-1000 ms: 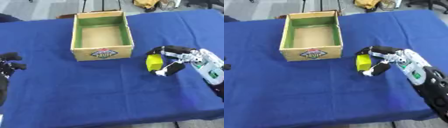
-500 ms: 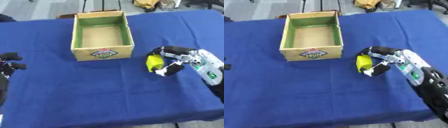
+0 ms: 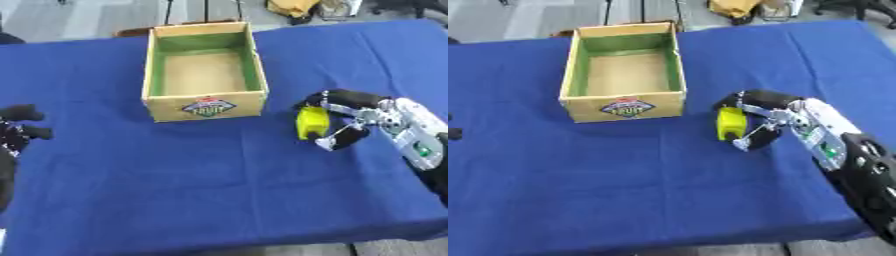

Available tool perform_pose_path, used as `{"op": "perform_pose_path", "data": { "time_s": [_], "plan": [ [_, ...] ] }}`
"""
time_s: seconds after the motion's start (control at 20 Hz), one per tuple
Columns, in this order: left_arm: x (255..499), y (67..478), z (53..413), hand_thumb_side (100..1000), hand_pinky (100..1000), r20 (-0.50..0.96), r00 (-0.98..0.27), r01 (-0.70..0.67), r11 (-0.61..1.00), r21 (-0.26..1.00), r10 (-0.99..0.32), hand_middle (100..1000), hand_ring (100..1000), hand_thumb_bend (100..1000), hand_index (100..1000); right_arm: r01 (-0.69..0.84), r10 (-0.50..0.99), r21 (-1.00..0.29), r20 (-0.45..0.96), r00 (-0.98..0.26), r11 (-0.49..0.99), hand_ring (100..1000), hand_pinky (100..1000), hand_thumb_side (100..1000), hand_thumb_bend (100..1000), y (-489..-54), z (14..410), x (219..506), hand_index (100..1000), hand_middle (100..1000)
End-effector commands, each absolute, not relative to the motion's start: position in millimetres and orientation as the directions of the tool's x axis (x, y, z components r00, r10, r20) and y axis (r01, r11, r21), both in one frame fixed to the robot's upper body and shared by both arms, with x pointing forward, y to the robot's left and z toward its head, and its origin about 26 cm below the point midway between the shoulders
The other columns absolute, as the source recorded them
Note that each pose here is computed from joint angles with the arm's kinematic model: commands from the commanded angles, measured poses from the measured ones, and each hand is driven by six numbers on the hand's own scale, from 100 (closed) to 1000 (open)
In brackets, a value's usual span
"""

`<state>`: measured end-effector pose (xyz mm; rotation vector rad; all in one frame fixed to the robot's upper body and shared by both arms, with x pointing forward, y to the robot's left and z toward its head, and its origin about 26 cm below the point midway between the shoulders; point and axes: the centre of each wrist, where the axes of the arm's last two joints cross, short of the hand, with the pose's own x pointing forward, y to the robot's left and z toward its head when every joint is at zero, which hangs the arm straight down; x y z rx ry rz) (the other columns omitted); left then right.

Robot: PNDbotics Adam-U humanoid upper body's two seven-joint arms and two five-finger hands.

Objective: Pick up objects on the table and place them in the box.

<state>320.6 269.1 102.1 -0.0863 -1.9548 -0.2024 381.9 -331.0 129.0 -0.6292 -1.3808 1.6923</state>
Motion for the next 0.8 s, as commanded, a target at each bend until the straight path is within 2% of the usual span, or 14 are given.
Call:
{"op": "perform_pose_path", "data": {
  "time_s": [0.05,0.35,0.8],
  "plan": [
    [321.3,271.4,109.6,924,728,0.913,-0.405,0.155,0.980,0.121,-0.049,596,507,740,716,-0.250,0.852,-0.967,0.087,-0.516,-0.053,557,611,100,100,-336.7,142.4,383.9,889,706],
    [321.3,271.6,109.5,924,728,0.913,-0.405,0.154,0.981,0.121,-0.049,596,507,740,716,-0.197,0.846,-0.980,0.076,-0.527,-0.035,383,465,100,100,-333.6,154.6,384.9,871,622],
    [320.9,272.1,109.1,923,728,0.914,-0.403,0.153,0.981,0.122,-0.051,596,507,739,716,-0.108,0.832,-0.994,0.037,-0.553,-0.028,359,444,100,100,-323.9,186.0,388.0,862,612]
  ]
}}
